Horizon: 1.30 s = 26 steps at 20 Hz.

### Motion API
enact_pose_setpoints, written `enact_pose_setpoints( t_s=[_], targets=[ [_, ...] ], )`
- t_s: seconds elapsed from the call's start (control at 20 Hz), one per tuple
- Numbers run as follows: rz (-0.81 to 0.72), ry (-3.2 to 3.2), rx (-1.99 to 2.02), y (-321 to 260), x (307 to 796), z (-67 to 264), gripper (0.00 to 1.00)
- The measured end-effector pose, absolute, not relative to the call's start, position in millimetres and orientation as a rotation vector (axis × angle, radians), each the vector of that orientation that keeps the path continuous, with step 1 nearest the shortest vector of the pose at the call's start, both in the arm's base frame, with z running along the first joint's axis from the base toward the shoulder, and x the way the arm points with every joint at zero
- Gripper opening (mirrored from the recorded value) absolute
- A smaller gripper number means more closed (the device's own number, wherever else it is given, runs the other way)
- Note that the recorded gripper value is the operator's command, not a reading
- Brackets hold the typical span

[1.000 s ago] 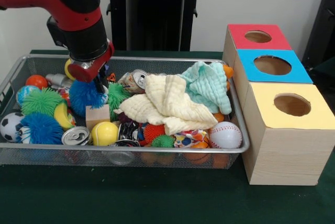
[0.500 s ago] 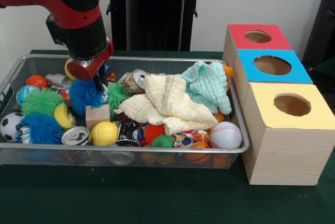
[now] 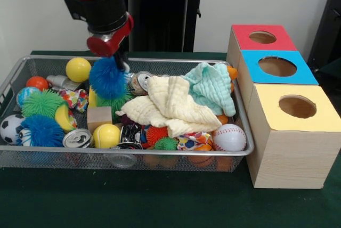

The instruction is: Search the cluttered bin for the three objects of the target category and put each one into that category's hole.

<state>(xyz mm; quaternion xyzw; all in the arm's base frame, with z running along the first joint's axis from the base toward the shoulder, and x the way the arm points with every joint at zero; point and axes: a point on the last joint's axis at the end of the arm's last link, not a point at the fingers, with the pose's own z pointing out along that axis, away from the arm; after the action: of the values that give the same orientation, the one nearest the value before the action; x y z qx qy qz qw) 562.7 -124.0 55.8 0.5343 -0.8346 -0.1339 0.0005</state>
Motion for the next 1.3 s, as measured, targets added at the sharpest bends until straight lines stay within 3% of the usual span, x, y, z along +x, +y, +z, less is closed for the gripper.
enact_pose_setpoints(
  t_s=[0.6,1.3],
  targets=[
    [-0.53,-2.587,1.769,-56,569,85,0.0],
    [-0.531,-2.586,1.767,-60,566,83,0.0]
  ],
)
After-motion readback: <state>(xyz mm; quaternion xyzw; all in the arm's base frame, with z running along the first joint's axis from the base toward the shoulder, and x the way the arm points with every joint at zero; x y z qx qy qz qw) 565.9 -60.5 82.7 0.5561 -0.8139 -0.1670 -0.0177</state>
